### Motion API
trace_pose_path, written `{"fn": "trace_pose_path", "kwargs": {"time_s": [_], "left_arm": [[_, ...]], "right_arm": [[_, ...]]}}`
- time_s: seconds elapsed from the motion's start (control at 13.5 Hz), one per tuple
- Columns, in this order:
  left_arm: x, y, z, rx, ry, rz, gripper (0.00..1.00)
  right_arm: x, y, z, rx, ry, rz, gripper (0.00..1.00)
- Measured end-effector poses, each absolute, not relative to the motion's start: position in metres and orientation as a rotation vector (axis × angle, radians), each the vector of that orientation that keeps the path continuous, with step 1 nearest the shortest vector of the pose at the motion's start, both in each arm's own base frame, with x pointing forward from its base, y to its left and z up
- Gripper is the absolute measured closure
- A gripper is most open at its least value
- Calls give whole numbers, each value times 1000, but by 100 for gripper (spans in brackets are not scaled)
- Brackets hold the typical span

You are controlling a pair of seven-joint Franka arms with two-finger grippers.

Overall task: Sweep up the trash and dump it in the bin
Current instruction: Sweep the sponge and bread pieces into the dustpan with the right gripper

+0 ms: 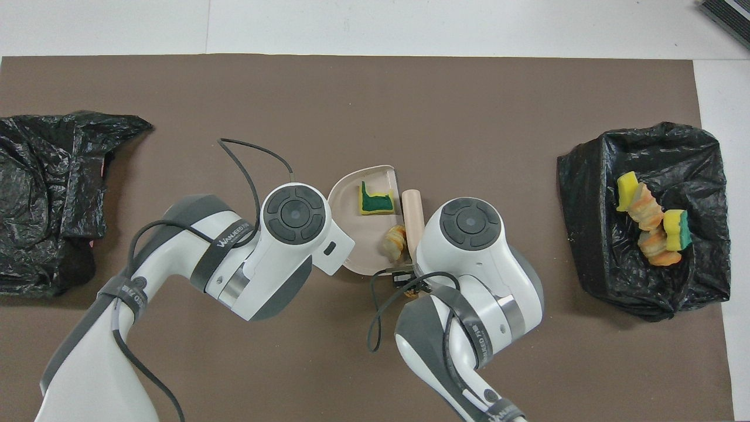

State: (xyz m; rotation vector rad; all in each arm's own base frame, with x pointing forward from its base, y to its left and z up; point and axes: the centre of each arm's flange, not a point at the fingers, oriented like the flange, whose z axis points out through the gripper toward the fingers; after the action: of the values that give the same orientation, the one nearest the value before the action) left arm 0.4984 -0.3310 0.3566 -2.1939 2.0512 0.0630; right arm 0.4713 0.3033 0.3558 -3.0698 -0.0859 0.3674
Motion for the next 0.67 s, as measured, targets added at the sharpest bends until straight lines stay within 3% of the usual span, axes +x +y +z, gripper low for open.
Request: {"fn": "trace_pose_path", "kwargs": {"time_s": [0.67], "left_arm": [[510, -309, 356, -2096, 2172, 50, 69]], "right_arm": [[462, 350, 385, -3023, -71, 318, 73]]}}
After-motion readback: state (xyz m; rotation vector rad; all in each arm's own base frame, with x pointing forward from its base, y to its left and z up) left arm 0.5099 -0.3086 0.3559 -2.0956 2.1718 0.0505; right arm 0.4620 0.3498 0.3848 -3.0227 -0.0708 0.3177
